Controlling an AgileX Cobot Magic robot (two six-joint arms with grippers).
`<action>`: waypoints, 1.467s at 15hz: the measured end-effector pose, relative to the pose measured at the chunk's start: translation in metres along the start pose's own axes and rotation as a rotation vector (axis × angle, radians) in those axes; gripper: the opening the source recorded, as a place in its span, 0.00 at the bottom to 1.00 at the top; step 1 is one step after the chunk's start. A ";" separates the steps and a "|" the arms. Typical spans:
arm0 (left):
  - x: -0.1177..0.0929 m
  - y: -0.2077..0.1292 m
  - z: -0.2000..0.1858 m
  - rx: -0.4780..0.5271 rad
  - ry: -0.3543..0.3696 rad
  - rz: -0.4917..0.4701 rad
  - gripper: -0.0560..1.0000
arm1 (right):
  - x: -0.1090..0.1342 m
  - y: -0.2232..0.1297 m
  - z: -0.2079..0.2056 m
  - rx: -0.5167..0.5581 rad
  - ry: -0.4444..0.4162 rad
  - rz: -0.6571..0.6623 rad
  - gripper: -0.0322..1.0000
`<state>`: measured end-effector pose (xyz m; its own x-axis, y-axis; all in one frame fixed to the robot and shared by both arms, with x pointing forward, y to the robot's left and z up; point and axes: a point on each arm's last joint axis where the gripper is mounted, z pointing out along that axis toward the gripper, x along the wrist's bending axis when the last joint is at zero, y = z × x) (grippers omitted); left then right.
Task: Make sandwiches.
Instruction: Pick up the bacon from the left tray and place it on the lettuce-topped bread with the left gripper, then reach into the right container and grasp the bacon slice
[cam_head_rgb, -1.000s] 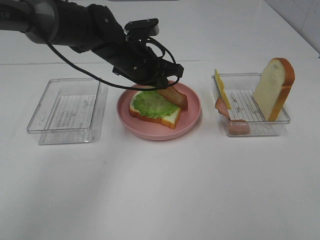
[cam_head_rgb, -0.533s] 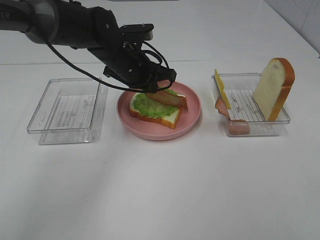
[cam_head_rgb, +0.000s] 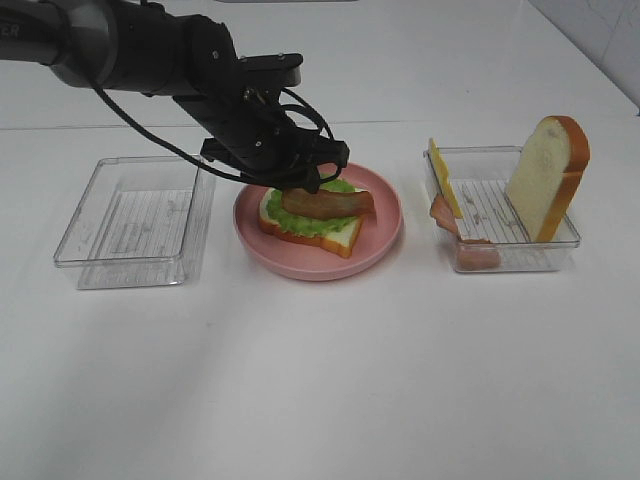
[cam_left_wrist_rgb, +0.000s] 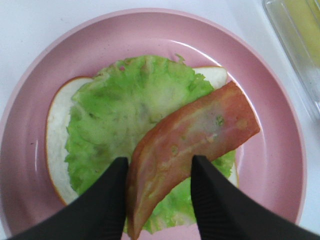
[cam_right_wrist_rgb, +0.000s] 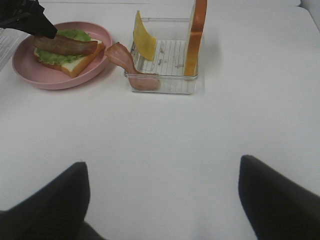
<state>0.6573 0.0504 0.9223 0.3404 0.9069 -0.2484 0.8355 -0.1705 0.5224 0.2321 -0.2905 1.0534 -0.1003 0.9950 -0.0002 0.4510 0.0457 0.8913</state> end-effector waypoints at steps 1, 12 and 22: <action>0.001 0.000 0.000 -0.001 0.006 0.012 0.45 | 0.000 0.000 0.000 0.000 0.000 0.000 0.79; 0.033 0.021 -0.054 0.005 0.138 -0.033 0.72 | 0.000 0.000 0.000 0.000 0.000 0.000 0.79; 0.039 0.016 -0.177 0.227 0.321 0.045 0.73 | 0.000 0.000 0.000 0.000 0.000 0.000 0.79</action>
<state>0.6075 0.1513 1.0652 0.2569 0.9648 0.0566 0.9091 -0.2611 0.3245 0.2321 -0.2905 1.0534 -0.1003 0.9950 -0.0002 0.4510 0.0457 0.8913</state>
